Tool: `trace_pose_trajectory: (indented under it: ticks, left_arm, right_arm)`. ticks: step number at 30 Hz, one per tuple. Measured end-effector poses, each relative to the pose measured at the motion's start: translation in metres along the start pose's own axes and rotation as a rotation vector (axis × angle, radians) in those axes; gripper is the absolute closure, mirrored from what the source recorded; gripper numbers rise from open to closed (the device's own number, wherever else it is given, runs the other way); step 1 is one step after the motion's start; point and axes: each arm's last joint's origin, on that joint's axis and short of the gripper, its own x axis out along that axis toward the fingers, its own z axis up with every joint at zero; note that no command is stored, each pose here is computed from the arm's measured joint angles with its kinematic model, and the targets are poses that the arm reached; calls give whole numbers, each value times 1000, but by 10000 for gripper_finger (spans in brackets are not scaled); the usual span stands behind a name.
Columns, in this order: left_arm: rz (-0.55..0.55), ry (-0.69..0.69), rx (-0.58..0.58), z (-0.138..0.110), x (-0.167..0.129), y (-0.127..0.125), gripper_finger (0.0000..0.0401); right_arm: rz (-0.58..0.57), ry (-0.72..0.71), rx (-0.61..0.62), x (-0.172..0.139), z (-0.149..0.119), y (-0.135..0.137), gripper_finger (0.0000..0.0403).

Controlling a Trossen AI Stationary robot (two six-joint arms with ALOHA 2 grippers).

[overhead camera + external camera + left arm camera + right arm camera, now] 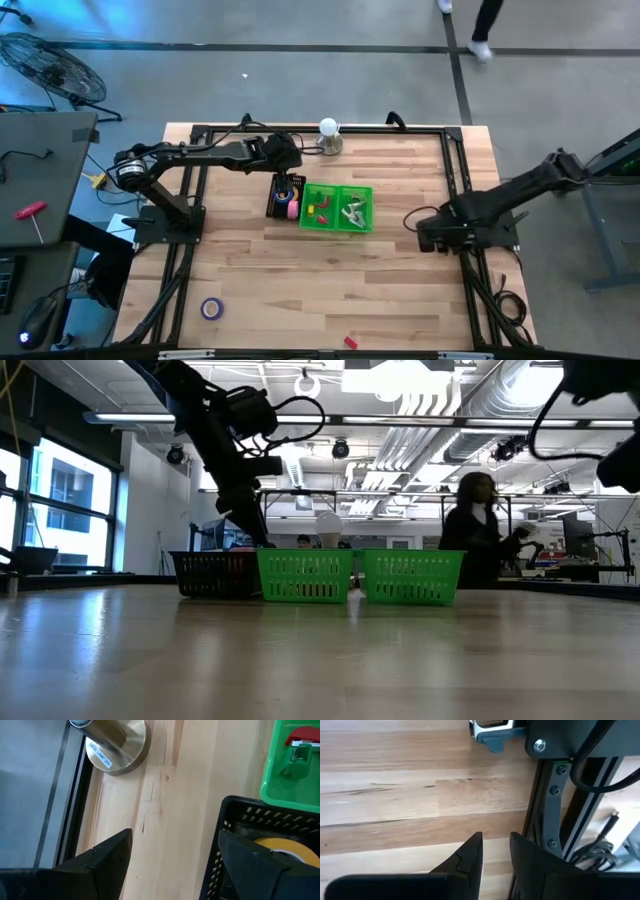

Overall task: Pick and place Stapler, Stapler remover, tape
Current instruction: Put the black staple remover into the right green bin

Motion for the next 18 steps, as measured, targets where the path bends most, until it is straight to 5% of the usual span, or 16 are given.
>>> trace_pose_trajectory:
  ticks: [13, 18]
  left_arm:
    - [-1, 0, -1, 0, 0, 0, 113]
    - [-13, -6, -3, 0, 0, 0, 113]
  right_arm:
    - [61, -78, -90, 0, -17, -18, 313]
    - [80, -132, -33, 1, -17, -20, 313]
